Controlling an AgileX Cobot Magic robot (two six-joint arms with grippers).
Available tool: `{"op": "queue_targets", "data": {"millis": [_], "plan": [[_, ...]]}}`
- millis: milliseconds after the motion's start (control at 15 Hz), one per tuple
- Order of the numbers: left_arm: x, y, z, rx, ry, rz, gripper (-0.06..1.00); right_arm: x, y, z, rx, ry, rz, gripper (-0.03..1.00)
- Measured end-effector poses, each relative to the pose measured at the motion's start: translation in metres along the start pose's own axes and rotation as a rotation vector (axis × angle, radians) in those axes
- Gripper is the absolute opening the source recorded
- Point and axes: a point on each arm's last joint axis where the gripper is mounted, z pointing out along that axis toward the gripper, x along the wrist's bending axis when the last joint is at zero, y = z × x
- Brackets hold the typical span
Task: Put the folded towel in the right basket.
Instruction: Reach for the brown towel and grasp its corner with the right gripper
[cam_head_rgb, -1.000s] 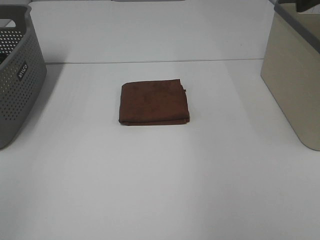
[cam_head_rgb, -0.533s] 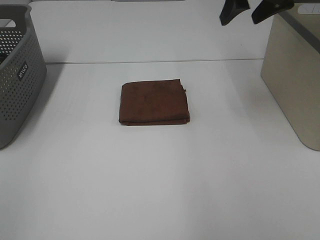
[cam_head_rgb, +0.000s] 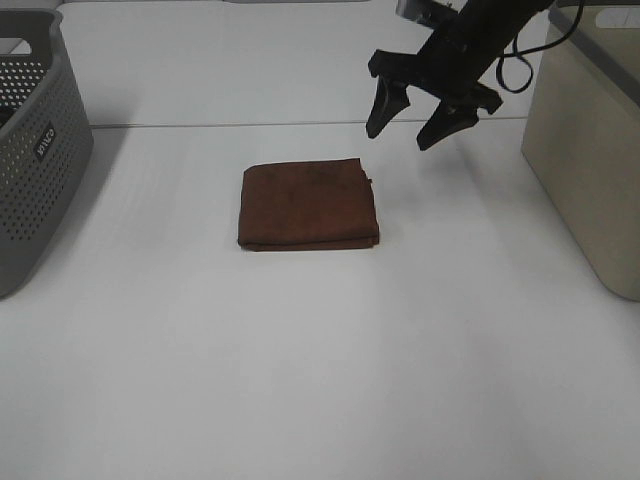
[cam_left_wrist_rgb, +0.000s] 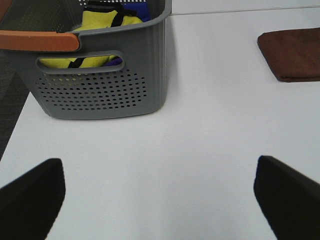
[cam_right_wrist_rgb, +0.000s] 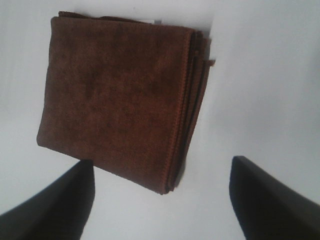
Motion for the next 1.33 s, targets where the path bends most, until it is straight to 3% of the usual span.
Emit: {"op": "queue_targets", "data": {"millis": [600,933,1067,1267,1333], "plan": [[0.0,0.0,0.0,0.0,0.0,0.0,0.97,-0.027,-0.008,0.084,0.125,0.07,0.045,0.7],[0.0,0.0,0.0,0.0,0.0,0.0,0.97,-0.019,-0.011,0.105,0.125,0.215,0.066,0.67],[0.0,0.0,0.0,0.0,0.0,0.0,0.97,-0.007,-0.013,0.116,0.114,0.241,0.044,0.52],[0.0,0.0,0.0,0.0,0.0,0.0,0.97,-0.004,-0.014,0.124,0.11,0.233,0.039,0.08],[0.0,0.0,0.0,0.0,0.0,0.0,0.97,-0.005,-0.014,0.124,0.111,0.229,0.036,0.08]]}}
